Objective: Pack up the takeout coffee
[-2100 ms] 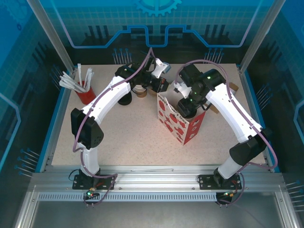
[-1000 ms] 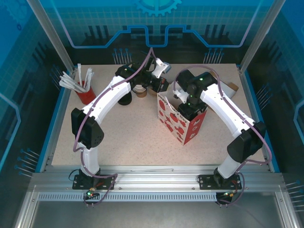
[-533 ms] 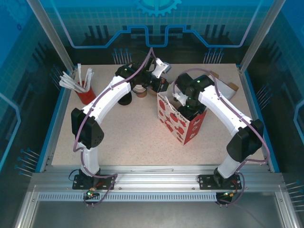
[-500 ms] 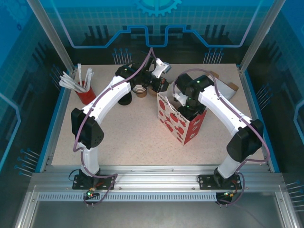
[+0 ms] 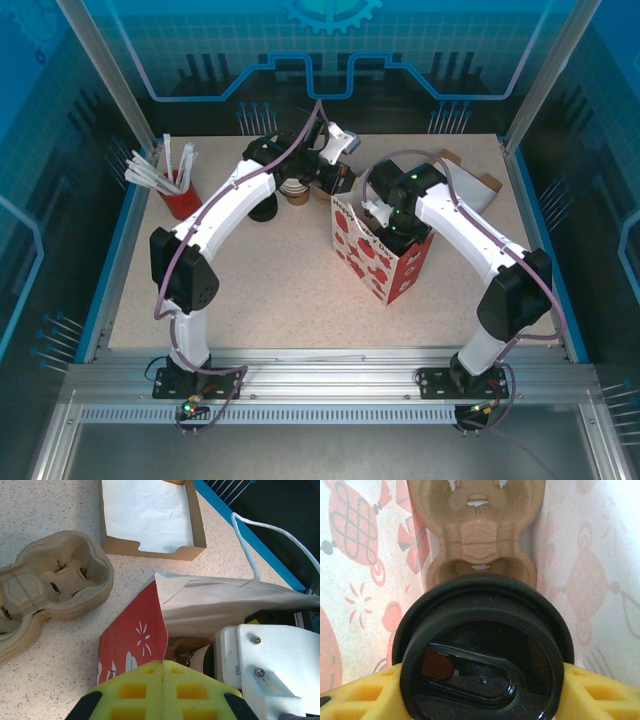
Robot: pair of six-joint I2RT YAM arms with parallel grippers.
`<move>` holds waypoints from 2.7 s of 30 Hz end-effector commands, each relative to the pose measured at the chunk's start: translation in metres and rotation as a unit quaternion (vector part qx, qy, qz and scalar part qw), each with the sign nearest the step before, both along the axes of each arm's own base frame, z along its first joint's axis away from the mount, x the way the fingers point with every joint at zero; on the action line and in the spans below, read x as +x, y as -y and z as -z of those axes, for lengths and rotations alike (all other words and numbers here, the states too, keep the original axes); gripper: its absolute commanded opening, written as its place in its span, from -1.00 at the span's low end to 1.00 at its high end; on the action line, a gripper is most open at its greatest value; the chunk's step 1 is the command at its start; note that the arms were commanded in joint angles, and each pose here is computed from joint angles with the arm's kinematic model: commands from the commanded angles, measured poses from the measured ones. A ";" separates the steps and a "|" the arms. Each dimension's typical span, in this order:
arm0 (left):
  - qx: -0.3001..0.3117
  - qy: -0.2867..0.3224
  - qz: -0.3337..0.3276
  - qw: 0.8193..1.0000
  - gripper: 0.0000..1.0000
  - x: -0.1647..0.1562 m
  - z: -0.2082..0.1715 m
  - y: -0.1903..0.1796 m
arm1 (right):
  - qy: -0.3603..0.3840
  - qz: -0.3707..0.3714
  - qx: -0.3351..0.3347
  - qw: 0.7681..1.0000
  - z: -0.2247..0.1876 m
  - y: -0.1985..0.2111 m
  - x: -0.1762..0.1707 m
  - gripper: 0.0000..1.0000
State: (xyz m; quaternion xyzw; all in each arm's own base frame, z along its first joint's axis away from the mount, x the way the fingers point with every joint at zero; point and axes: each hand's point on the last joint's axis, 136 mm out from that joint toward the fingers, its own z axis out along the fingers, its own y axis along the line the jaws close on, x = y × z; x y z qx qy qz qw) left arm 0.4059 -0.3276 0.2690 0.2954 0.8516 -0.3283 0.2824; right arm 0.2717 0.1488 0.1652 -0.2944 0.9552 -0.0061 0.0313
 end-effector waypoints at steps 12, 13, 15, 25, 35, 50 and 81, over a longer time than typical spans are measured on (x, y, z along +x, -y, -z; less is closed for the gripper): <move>-0.001 -0.003 0.013 1.000 -1.00 -0.004 -0.002 0.003 | -0.003 0.011 0.006 1.000 0.003 0.004 0.001 -0.37; 0.000 -0.004 0.014 1.000 -1.00 -0.004 -0.001 0.003 | -0.002 0.011 0.006 1.000 0.003 0.004 0.002 -0.37; 0.001 -0.005 0.014 1.000 -1.00 -0.005 -0.001 0.003 | -0.003 0.011 0.006 1.000 0.003 0.004 0.002 -0.37; 0.000 -0.005 0.013 1.000 -1.00 -0.005 -0.001 0.003 | -0.001 0.010 0.007 1.000 0.002 0.003 0.003 -0.37; 0.000 -0.004 0.014 1.000 -1.00 -0.005 -0.001 0.003 | 0.001 0.010 0.005 1.000 0.001 0.004 0.003 -0.38; 0.002 -0.004 0.016 1.000 -1.00 -0.007 -0.002 0.002 | -0.002 0.010 0.003 1.000 0.003 0.004 0.004 -0.38; 0.004 -0.004 0.015 1.000 -1.00 -0.006 0.000 0.002 | -0.010 0.011 -0.003 1.000 0.002 0.006 -0.002 -0.39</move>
